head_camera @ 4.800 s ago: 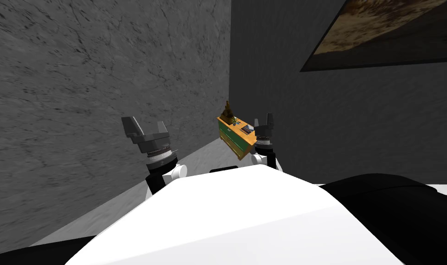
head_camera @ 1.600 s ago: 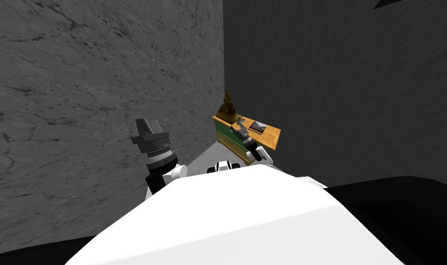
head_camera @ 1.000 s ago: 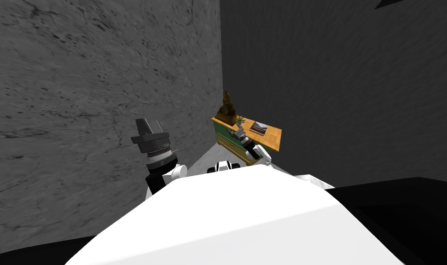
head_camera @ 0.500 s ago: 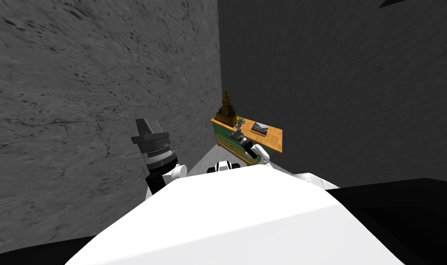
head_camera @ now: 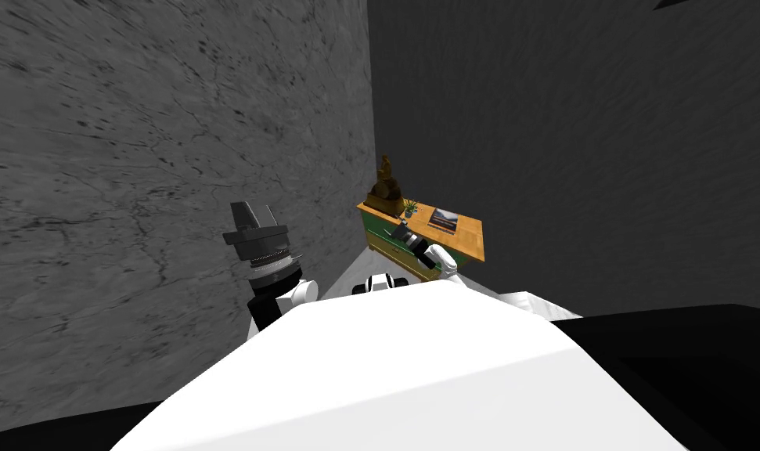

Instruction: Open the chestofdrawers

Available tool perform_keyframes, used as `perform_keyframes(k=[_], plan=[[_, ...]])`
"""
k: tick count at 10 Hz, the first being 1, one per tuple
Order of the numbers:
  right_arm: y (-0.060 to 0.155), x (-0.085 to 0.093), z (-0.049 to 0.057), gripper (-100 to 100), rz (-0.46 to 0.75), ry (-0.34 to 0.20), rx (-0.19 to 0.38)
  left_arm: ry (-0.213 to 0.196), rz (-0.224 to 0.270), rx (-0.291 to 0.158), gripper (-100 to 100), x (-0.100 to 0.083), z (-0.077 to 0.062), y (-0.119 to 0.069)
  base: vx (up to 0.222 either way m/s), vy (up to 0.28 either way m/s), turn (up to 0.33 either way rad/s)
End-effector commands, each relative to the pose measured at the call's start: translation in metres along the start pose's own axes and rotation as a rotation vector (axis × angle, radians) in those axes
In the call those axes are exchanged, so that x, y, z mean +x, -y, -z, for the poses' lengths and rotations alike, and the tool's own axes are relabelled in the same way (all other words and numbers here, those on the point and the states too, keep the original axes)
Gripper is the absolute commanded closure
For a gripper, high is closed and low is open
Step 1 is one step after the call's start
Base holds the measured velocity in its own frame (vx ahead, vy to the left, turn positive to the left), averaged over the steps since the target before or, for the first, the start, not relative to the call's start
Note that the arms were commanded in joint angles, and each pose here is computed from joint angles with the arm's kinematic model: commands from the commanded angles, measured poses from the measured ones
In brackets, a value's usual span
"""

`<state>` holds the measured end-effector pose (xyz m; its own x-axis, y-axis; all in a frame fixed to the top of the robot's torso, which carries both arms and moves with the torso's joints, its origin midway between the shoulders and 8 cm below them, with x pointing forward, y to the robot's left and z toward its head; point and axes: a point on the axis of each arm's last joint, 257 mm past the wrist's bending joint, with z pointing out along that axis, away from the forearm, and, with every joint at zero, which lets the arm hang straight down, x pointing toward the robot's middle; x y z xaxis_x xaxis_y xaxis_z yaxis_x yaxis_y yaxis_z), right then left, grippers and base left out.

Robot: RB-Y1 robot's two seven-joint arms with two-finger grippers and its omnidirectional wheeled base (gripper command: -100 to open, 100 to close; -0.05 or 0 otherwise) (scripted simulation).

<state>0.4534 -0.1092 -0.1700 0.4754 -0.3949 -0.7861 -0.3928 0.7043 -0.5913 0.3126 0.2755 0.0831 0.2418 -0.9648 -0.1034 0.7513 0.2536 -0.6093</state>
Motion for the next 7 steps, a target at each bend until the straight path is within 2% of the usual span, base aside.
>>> perform_keyframes(k=[1, 2, 3, 5, 6, 7], plan=[[-0.013, 0.019, -0.002, -100, 0.144, -0.035, -0.059, 0.000, 0.000, 0.000, 0, 0.000, 0.000, 0.000, 0.084, 0.048, -0.152], [-0.013, 0.020, -0.002, -100, 0.174, -0.036, -0.062, 0.000, 0.000, 0.000, 0, 0.000, 0.000, 0.000, 0.069, 0.058, -0.075], [-0.021, 0.033, -0.001, -100, 0.243, -0.057, -0.102, 0.000, 0.000, 0.000, 0, 0.000, 0.000, 0.000, 0.066, 0.072, -0.156], [-0.021, 0.033, -0.001, -100, 0.281, -0.056, -0.104, 0.000, 0.000, 0.000, 0, 0.000, 0.000, 0.000, 0.042, 0.036, -0.019], [-0.028, 0.046, 0.001, -100, 0.362, -0.074, -0.145, 0.000, 0.000, 0.000, 0, 0.000, 0.000, 0.000, 0.038, 0.038, -0.117], [-0.028, 0.046, 0.001, -100, 0.379, -0.073, -0.146, 0.000, 0.000, 0.000, 0, 0.000, 0.000, 0.000, 0.038, 0.037, -0.089]])
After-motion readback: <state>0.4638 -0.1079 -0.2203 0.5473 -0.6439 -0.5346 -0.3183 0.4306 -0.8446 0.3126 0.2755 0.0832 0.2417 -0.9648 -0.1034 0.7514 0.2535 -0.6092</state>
